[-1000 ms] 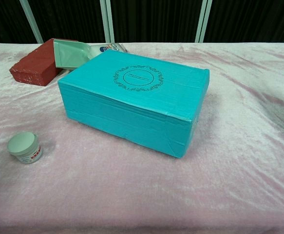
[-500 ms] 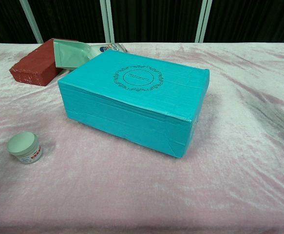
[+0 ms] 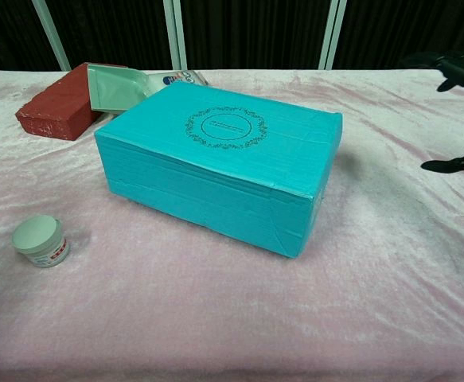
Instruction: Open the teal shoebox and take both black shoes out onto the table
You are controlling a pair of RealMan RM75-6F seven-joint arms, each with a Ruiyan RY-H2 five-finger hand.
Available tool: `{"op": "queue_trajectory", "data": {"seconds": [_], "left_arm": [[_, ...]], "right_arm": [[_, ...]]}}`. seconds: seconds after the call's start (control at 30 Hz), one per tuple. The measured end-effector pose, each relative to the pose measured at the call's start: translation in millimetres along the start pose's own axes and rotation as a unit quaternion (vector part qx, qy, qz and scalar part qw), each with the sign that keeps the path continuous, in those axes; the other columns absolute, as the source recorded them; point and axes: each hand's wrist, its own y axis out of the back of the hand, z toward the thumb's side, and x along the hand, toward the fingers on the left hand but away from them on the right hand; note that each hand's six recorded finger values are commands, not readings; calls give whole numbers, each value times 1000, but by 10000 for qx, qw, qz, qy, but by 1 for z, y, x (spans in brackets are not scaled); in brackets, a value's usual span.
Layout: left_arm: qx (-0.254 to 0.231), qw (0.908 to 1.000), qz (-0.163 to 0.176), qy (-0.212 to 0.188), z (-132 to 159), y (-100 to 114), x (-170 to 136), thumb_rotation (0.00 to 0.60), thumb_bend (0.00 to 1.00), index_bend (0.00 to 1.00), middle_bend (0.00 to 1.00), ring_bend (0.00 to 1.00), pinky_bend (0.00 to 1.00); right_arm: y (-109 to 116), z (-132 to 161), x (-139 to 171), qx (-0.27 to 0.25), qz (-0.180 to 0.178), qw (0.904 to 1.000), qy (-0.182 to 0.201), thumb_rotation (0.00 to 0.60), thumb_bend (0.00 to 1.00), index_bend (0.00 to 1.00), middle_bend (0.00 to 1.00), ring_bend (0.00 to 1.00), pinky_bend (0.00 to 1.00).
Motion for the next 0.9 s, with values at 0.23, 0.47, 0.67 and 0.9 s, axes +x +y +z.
{"op": "queue_trajectory", "data": {"seconds": [0.23,0.47,0.67,0.9], "left_arm": [[3,9999,-19,121,-5,0,-2,600,0,218,168,96,171],[-5,9998,-88,191,-6,-4,-5,600,0,218,168,96,168],[-15,9992,-122,368,-14,-6,-9,600,0,218,166,96,166],[-31,9989,-180,428,-16,-10,-10,600,0,218,164,96,164]], "right_arm": [[-19,24,-33,377,90,9965,735,600,0,80,78,31,223],[-28,45,-57,664,150,9883,1366,600,0,127,88,32,222],[-32,53,-67,928,185,9801,1746,600,0,147,87,32,223],[-36,60,-78,1058,278,9739,1989,600,0,178,96,35,223]]}}
